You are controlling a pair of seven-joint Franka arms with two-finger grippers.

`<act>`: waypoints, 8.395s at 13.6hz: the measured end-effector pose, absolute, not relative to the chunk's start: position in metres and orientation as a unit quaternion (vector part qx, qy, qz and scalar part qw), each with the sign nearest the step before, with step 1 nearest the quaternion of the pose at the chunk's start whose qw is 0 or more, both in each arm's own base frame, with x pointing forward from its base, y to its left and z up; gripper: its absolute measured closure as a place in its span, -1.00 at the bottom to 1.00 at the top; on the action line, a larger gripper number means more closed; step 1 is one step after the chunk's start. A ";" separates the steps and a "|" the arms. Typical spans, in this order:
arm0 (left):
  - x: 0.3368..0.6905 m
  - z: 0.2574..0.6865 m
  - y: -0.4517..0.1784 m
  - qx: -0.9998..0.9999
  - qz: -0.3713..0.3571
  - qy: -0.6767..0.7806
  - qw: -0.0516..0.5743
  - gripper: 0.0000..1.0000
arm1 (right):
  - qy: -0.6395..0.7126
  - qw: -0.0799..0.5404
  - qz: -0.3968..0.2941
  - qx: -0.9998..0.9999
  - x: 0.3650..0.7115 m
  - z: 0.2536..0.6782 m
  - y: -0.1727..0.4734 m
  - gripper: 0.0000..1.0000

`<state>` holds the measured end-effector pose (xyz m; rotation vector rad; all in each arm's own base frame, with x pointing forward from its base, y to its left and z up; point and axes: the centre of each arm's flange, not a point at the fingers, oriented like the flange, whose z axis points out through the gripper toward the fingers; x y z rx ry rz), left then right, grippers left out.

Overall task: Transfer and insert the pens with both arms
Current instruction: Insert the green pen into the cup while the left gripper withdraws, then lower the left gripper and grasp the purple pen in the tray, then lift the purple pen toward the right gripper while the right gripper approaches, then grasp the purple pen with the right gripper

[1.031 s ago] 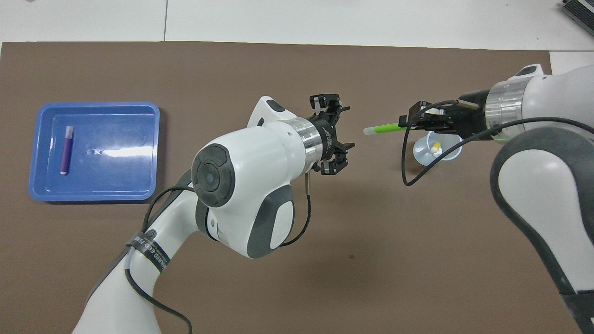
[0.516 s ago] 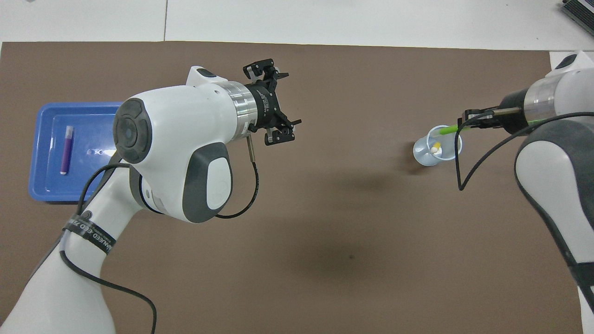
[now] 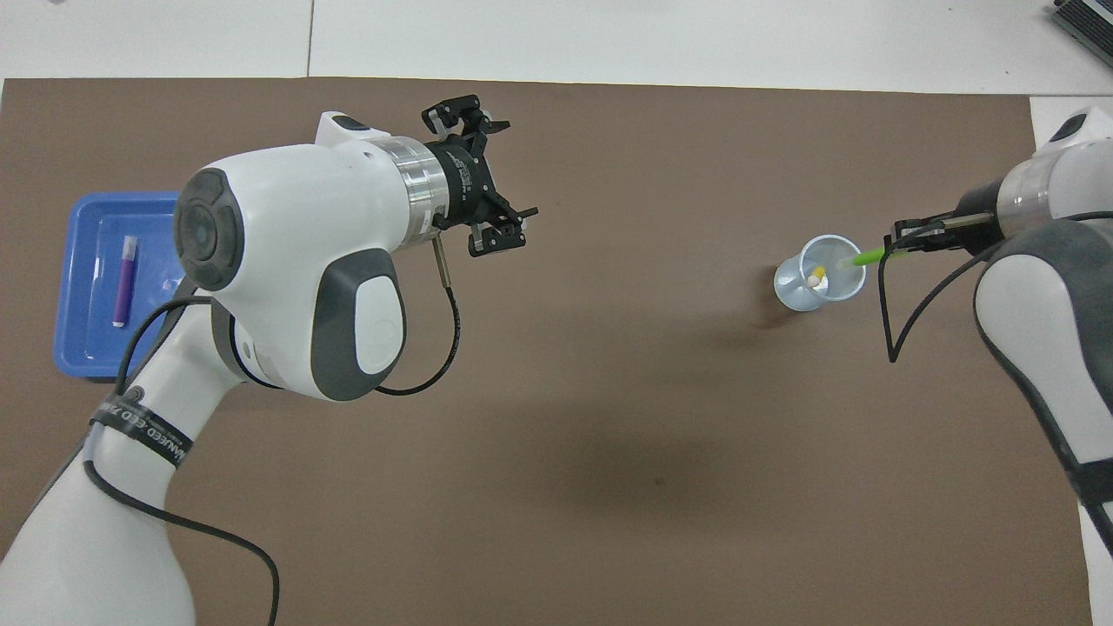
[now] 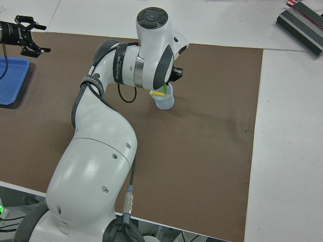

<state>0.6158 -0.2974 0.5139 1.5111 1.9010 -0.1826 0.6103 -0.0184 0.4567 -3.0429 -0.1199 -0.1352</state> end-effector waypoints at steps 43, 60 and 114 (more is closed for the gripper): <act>0.677 0.350 0.118 0.992 0.054 -0.100 -0.055 -1.00 | -0.041 0.024 -0.007 -0.999 0.574 0.568 -0.012 -1.00; 0.649 0.297 0.135 0.993 0.033 -0.108 -0.043 0.36 | -0.041 0.024 -0.007 -0.999 0.574 0.568 -0.013 -1.00; 0.527 0.477 -0.483 0.706 -0.124 0.626 0.307 0.64 | 0.078 0.317 -0.082 -0.942 0.585 0.490 0.145 -0.34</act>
